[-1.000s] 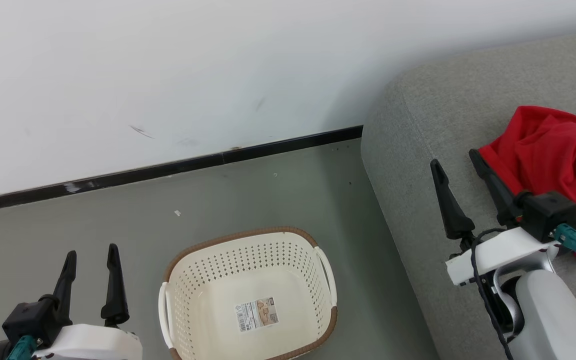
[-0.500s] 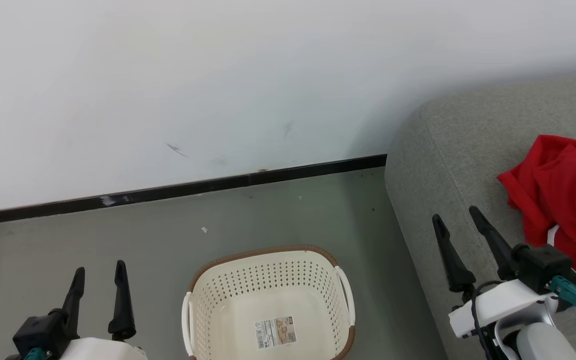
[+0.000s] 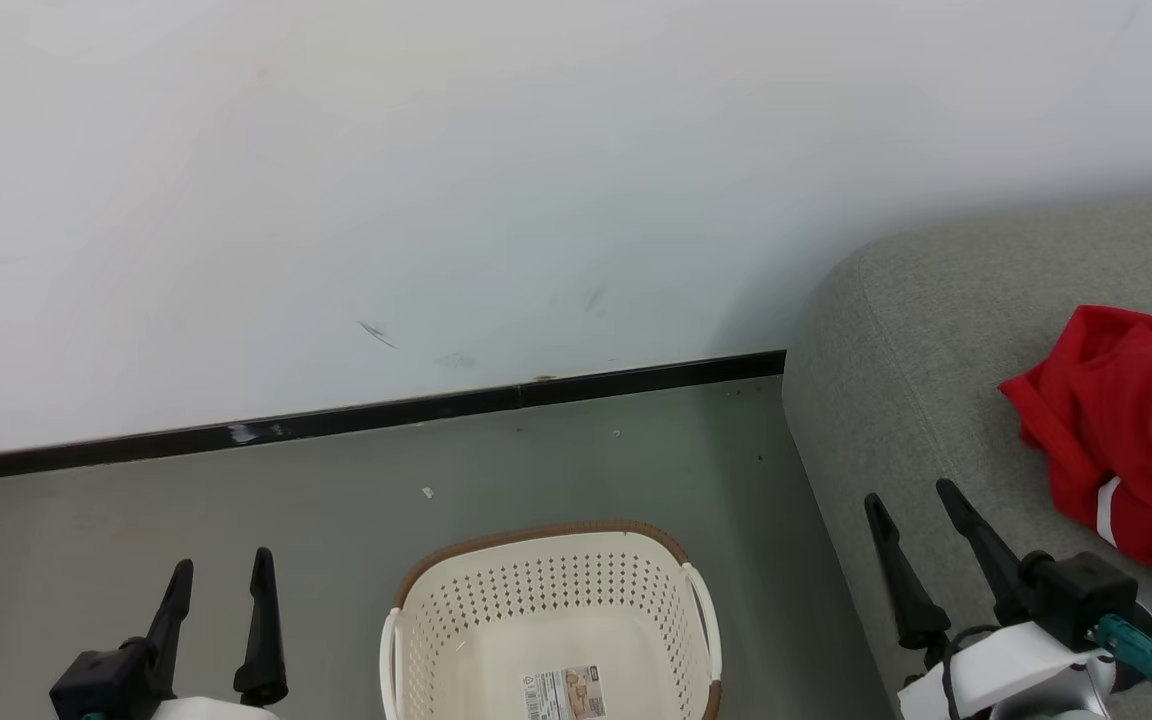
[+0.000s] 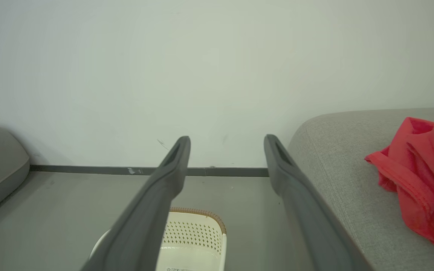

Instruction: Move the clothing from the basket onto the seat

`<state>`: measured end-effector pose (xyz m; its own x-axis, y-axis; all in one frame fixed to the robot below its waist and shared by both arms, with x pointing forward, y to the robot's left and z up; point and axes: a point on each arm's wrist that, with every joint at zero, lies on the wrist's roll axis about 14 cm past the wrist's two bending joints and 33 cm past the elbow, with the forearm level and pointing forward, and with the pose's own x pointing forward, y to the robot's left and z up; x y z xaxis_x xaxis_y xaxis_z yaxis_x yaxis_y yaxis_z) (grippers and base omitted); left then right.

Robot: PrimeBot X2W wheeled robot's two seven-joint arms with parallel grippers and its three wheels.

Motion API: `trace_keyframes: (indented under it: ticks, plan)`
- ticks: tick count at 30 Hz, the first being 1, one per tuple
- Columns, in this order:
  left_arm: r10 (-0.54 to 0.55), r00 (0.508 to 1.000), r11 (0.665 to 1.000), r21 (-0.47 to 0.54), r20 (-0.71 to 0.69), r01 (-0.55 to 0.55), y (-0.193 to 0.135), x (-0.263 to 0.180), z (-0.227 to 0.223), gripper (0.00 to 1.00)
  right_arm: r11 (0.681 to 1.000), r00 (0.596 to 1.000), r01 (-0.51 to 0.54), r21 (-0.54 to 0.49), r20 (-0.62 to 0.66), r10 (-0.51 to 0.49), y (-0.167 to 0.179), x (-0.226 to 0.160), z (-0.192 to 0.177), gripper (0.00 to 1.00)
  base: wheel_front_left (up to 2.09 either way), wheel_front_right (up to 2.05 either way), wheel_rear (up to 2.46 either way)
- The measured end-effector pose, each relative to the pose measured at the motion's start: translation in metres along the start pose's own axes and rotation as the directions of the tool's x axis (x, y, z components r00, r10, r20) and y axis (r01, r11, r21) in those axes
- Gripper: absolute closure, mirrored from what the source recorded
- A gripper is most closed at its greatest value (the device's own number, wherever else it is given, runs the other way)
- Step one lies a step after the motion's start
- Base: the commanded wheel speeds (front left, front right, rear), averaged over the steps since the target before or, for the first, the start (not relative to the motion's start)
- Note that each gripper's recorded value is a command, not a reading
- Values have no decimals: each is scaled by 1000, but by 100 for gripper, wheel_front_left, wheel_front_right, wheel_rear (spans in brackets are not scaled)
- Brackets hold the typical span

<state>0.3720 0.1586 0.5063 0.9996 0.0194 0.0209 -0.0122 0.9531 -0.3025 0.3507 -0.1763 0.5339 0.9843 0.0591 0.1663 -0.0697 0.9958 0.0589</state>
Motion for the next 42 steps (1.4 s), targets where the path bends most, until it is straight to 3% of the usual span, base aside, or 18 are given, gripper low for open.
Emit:
trace_keyframes:
  ticks: [35, 36, 42]
  plan:
    - [5, 1000, 1000, 14, 2, -6, 4, -4, 1, 0, 999, 1000, 12, 47, -12, -11, 1, -13, -4, 0, 0, 0, 0]
    - [8, 1000, 1000, 15, 4, -8, 5, -4, 1, 100, 999, 1000, 11, 47, -13, -11, 1, -13, -4, 100, 0, 0, 0]
    - [30, 997, 999, -12, -70, -30, 3, -13, -24, 100, 998, 995, 23, 65, -94, -16, 4, -27, -29, 100, 0, 0, 0]
